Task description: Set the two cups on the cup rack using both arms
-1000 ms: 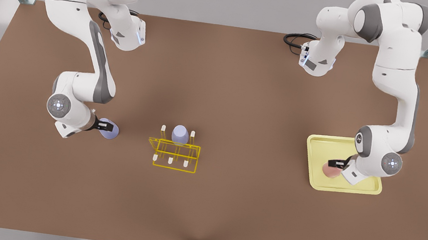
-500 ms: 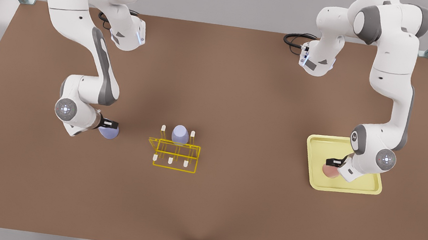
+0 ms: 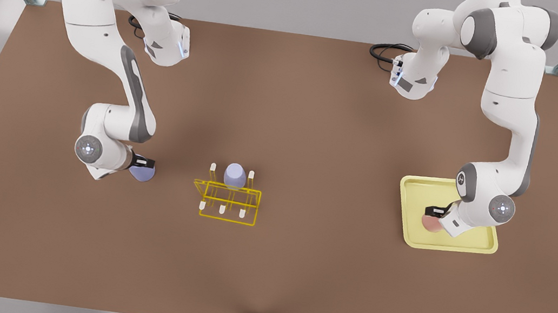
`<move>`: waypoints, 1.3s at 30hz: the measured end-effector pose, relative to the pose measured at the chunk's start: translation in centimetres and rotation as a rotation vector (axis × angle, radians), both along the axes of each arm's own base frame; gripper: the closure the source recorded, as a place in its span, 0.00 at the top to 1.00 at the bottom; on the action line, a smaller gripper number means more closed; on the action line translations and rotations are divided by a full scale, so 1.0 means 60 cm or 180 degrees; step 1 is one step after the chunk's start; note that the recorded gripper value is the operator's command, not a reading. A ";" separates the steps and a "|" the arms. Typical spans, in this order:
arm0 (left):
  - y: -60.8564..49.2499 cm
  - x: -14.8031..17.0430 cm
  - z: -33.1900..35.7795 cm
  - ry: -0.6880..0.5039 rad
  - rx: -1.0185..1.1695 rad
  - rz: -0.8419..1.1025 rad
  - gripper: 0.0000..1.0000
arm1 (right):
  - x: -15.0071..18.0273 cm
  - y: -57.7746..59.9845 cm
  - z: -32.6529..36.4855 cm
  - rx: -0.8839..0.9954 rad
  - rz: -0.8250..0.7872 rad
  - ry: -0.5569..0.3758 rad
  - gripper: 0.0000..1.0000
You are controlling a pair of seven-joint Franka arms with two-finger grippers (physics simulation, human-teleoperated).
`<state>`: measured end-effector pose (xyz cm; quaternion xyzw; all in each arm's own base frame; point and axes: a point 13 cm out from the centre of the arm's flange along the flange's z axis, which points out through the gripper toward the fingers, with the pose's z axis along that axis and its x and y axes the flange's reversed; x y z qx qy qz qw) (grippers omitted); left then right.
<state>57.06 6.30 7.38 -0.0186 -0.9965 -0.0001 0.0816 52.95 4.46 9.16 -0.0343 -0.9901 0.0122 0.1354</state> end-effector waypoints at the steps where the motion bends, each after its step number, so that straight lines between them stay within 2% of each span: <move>1: 0.000 0.000 0.000 0.0001 -0.0001 -0.0003 0.88 | 0.000 0.000 -0.001 0.0001 0.0005 0.0002 1.00; 10: -0.003 0.006 0.008 -0.0026 -0.0005 -0.0031 0.86 | -0.024 -0.002 -0.022 0.0014 0.0056 0.0000 1.00; 22: -0.004 0.008 0.011 -0.0039 0.0001 -0.0044 0.82 | -0.012 0.006 -0.019 0.0037 0.0137 -0.0236 1.00; 29: -0.009 0.039 0.080 -0.0174 -0.0036 -0.0009 0.82 | -0.019 0.005 -0.034 0.0039 0.0156 -0.0321 1.00; 35: -0.069 0.044 0.109 -0.0108 -0.0182 0.0043 0.81 | -0.011 0.005 -0.036 0.0042 0.0170 -0.0398 1.00; 39: -0.181 0.097 0.151 -0.0256 -0.0342 -0.0064 0.81 | -0.018 0.004 -0.039 0.0044 0.0183 -0.0399 1.00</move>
